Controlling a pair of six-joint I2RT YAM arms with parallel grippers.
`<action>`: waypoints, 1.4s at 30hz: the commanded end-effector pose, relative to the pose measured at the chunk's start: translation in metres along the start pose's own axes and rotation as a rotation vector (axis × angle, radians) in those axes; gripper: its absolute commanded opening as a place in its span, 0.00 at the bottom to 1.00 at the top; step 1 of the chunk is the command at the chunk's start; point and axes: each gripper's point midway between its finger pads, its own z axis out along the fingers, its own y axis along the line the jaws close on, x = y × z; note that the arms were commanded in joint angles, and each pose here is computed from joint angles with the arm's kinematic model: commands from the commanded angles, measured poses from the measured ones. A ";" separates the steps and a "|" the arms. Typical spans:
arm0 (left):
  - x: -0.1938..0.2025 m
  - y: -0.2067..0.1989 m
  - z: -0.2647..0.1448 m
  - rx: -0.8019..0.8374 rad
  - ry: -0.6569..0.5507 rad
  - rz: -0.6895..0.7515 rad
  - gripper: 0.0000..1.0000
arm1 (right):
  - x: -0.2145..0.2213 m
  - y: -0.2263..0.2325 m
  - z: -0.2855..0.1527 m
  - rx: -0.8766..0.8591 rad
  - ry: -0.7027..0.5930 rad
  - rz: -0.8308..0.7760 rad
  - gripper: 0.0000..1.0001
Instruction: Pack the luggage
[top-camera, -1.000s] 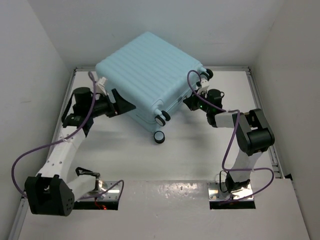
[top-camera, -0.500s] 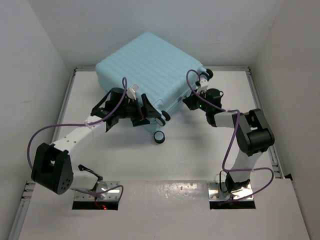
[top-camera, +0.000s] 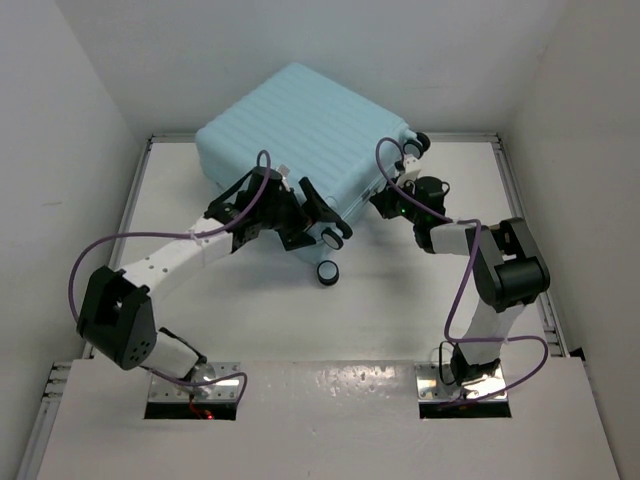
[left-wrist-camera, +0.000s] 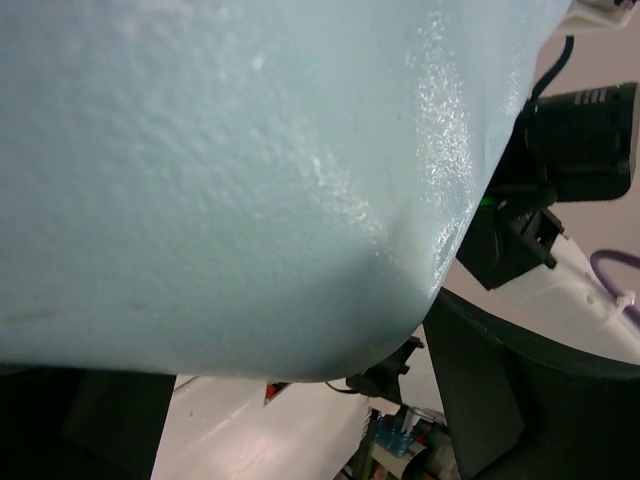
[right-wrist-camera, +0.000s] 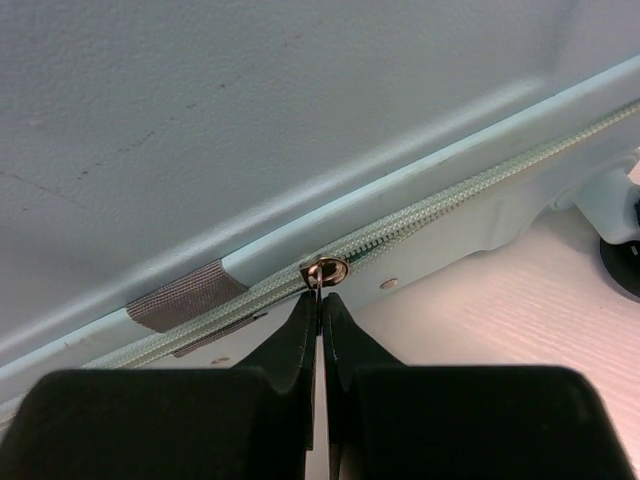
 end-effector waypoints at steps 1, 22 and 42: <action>-0.024 -0.038 0.014 0.067 -0.096 -0.024 0.99 | -0.052 0.025 -0.002 -0.083 -0.151 -0.057 0.00; -0.027 -0.117 0.005 0.116 -0.033 -0.102 0.99 | -0.064 0.021 0.006 -0.092 -0.177 -0.060 0.00; -0.012 -0.012 0.054 -0.323 -0.199 0.165 0.53 | -0.062 0.021 -0.003 -0.063 -0.182 -0.059 0.00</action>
